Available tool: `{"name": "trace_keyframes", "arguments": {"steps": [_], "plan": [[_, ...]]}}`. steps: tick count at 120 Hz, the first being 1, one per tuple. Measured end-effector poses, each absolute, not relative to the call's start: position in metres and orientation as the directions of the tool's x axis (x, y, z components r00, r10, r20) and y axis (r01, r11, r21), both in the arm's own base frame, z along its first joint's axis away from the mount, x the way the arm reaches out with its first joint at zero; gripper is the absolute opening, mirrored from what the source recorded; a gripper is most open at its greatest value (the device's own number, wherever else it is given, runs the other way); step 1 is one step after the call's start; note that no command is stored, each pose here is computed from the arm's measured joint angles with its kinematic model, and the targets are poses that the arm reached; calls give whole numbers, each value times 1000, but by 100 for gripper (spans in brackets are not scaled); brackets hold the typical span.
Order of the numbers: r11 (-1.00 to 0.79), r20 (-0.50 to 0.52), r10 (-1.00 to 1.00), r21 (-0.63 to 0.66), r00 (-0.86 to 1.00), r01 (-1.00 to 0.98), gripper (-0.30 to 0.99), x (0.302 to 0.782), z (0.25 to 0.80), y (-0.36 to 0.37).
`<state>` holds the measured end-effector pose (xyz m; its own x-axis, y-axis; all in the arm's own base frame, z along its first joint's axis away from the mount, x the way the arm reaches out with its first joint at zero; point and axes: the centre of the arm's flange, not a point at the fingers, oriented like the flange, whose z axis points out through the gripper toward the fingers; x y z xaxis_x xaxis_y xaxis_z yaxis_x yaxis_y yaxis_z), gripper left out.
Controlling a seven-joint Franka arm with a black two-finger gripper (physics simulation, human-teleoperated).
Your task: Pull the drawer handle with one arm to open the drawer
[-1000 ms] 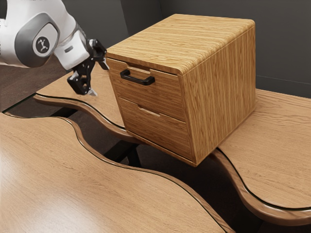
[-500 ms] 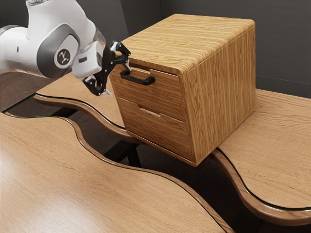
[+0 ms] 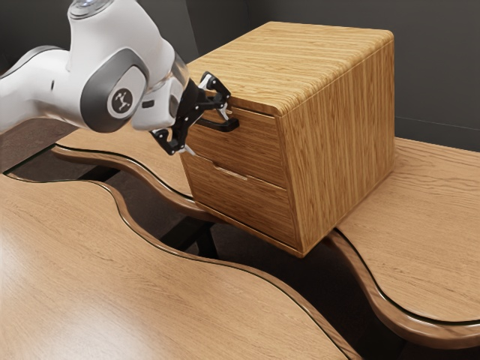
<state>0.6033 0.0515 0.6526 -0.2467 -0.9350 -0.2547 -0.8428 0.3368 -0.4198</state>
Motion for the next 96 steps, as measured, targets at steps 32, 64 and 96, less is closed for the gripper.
{"name": "trace_keyframes", "arguments": {"steps": [32,64,96], "plan": [[370,-280,-922,-424,-269,-826,69,593,646,59],[389,-300,-912,-425,-278,-817,69,590,632,69],[379,-283,-919,-437,-275,-816,69,565,632,85]]}}
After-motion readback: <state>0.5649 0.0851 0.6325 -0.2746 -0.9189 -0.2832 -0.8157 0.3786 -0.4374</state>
